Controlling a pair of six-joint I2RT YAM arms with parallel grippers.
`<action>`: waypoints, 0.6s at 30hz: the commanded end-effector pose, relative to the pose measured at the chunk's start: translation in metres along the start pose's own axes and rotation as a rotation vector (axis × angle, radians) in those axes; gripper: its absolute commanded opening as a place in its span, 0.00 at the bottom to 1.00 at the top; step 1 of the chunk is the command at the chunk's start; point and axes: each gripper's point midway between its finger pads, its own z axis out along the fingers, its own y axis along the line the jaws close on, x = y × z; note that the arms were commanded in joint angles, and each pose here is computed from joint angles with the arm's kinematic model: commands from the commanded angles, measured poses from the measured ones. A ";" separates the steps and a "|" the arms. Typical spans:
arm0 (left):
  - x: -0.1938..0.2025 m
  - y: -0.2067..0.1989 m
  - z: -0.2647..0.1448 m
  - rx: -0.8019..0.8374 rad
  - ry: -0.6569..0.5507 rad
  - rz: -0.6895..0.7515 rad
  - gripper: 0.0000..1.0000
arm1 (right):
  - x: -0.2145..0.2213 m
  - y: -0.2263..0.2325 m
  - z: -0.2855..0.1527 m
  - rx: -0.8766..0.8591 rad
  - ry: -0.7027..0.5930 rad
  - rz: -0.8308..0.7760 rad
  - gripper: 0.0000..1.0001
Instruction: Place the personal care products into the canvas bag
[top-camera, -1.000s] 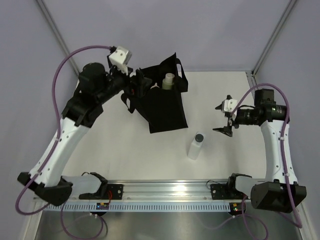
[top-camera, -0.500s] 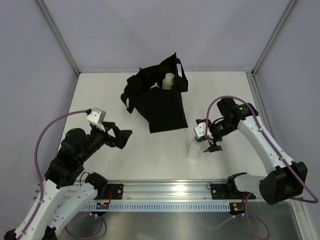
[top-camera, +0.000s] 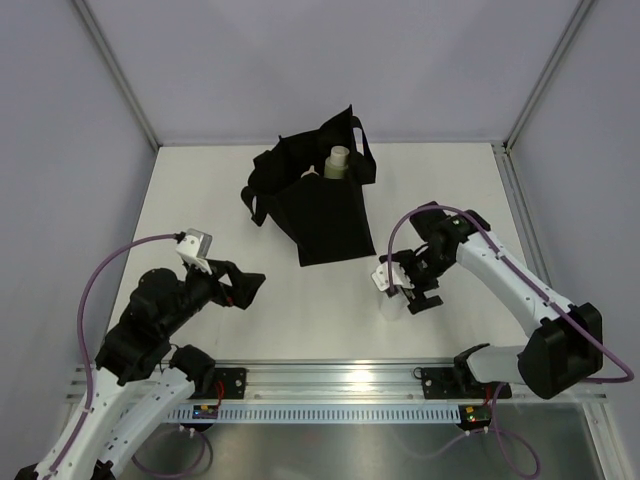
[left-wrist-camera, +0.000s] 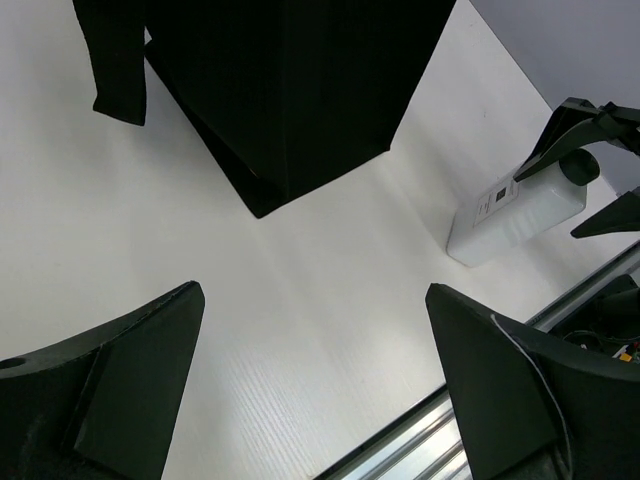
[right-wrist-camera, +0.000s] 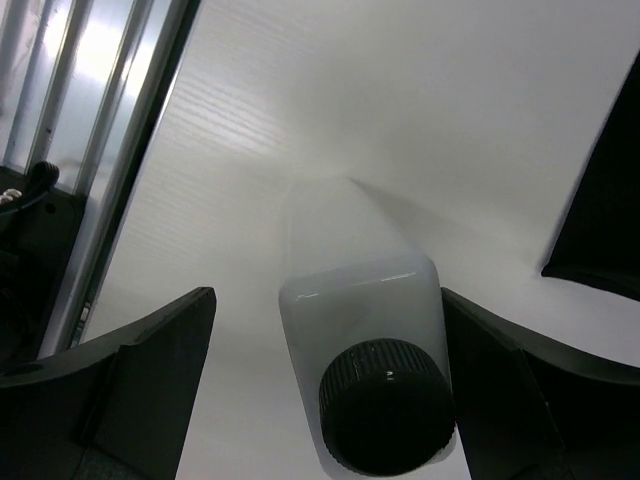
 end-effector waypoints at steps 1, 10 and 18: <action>-0.009 -0.007 0.000 0.033 -0.041 -0.017 0.99 | 0.019 -0.002 -0.001 -0.021 0.113 0.004 0.93; -0.007 -0.009 0.001 0.044 -0.038 -0.024 0.99 | 0.000 -0.002 0.001 -0.011 0.013 0.128 0.51; -0.011 -0.012 -0.001 0.059 -0.053 -0.032 0.99 | -0.043 -0.008 -0.016 0.079 -0.155 0.300 0.00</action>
